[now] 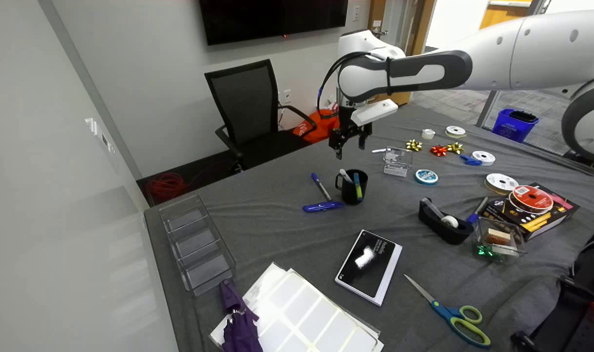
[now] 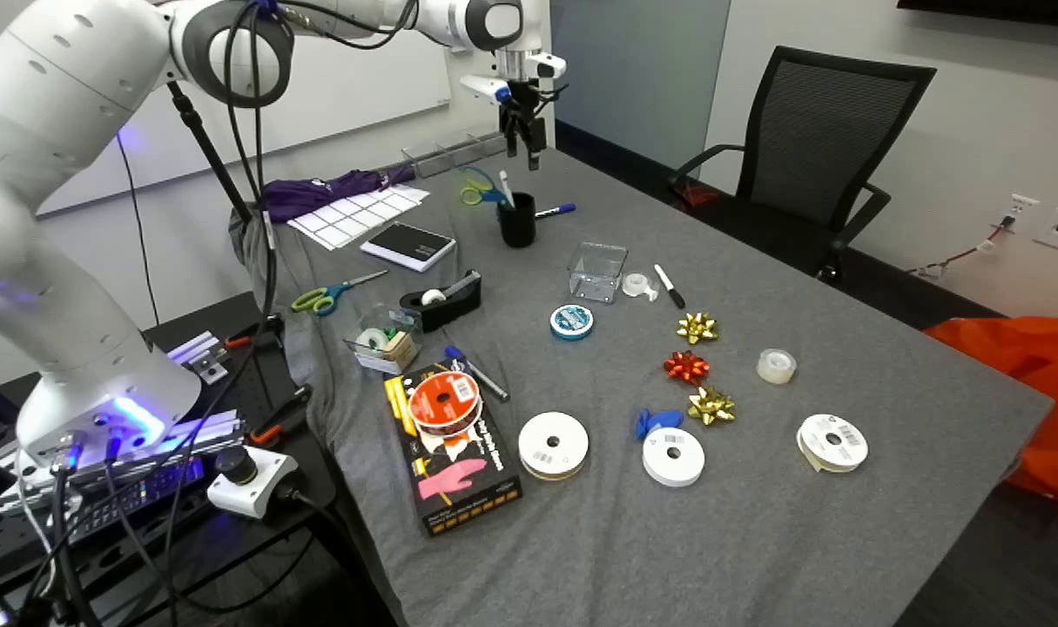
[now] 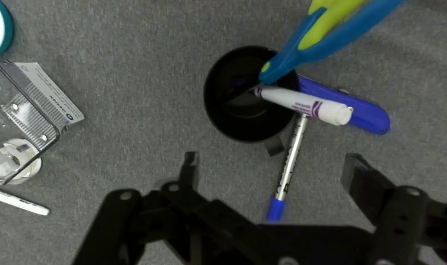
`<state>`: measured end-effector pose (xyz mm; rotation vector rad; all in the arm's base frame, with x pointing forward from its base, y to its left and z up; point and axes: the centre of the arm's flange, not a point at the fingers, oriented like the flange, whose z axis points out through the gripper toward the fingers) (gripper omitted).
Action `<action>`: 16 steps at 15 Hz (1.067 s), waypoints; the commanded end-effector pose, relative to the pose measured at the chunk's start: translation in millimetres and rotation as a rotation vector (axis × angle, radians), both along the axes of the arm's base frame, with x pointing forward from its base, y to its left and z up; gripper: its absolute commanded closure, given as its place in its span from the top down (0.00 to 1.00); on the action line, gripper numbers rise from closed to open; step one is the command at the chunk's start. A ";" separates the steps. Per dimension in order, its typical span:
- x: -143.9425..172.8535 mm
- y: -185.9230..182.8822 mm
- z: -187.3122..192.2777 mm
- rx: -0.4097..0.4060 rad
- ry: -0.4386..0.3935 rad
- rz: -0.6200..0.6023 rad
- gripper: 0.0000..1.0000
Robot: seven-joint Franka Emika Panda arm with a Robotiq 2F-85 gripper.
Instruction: Move the black cup to the right
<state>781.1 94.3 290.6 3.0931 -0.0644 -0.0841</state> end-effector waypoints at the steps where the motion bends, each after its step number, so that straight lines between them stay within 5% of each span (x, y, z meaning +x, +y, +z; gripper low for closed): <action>1: 36.5 0.2 -11.0 -0.069 0.025 0.025 1.00; 7: 35.5 -13.8 -25.4 -0.050 -0.095 0.108 1.00; 8: 15.4 -8.7 -22.9 -0.051 -0.056 0.068 1.00; 16: 14.3 -12.2 -26.5 -0.018 -0.086 0.081 1.00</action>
